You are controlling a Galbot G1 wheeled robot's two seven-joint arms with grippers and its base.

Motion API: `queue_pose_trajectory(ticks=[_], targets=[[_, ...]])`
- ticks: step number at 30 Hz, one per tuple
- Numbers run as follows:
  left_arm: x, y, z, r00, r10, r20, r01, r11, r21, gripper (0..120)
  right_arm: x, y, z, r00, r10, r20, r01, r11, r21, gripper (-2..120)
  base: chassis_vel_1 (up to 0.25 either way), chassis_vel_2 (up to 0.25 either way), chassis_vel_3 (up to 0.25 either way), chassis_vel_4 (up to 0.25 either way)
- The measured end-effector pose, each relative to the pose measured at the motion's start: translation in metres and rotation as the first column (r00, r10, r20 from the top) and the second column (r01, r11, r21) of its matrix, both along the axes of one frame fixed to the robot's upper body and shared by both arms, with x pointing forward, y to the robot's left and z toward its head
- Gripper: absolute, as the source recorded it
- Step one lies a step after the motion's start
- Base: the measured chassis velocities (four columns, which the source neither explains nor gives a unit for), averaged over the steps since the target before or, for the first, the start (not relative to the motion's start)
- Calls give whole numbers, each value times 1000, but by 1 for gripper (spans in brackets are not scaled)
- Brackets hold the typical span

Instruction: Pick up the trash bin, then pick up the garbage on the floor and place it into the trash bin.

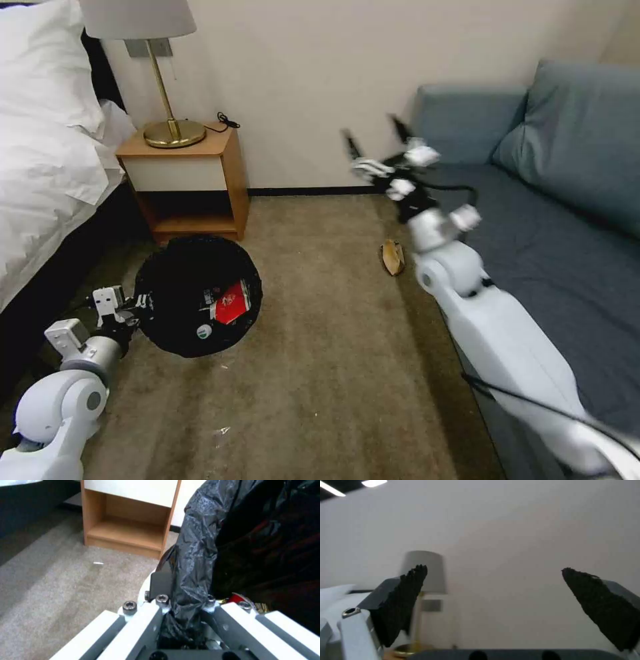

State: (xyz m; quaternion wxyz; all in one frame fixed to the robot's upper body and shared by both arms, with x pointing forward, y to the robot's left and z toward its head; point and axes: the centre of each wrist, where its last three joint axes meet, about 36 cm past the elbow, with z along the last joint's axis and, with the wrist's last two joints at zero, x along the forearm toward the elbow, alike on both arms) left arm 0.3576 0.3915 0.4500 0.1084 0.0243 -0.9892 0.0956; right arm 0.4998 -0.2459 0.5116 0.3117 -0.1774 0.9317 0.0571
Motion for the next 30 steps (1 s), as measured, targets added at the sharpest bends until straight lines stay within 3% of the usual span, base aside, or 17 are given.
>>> queue_pose_trajectory(ticks=[7,15,30], targets=[[-3,-5,0,1000,-1,3,1,1000,-4,1,-50,-45,-20,993,-111,-48,111,994,-14,100,0,0,0,0],[-2,-9,-1,1000,-5,5,5,1000,-7,1,-80,-66,-50,988,-104,-113,97,993,-67,100,0,0,0,0],[0,-11,-2,1000,-3,10,3,1000,-15,1,-94,-55,-81,985,-84,-153,76,995,-58,100,0,0,0,0]])
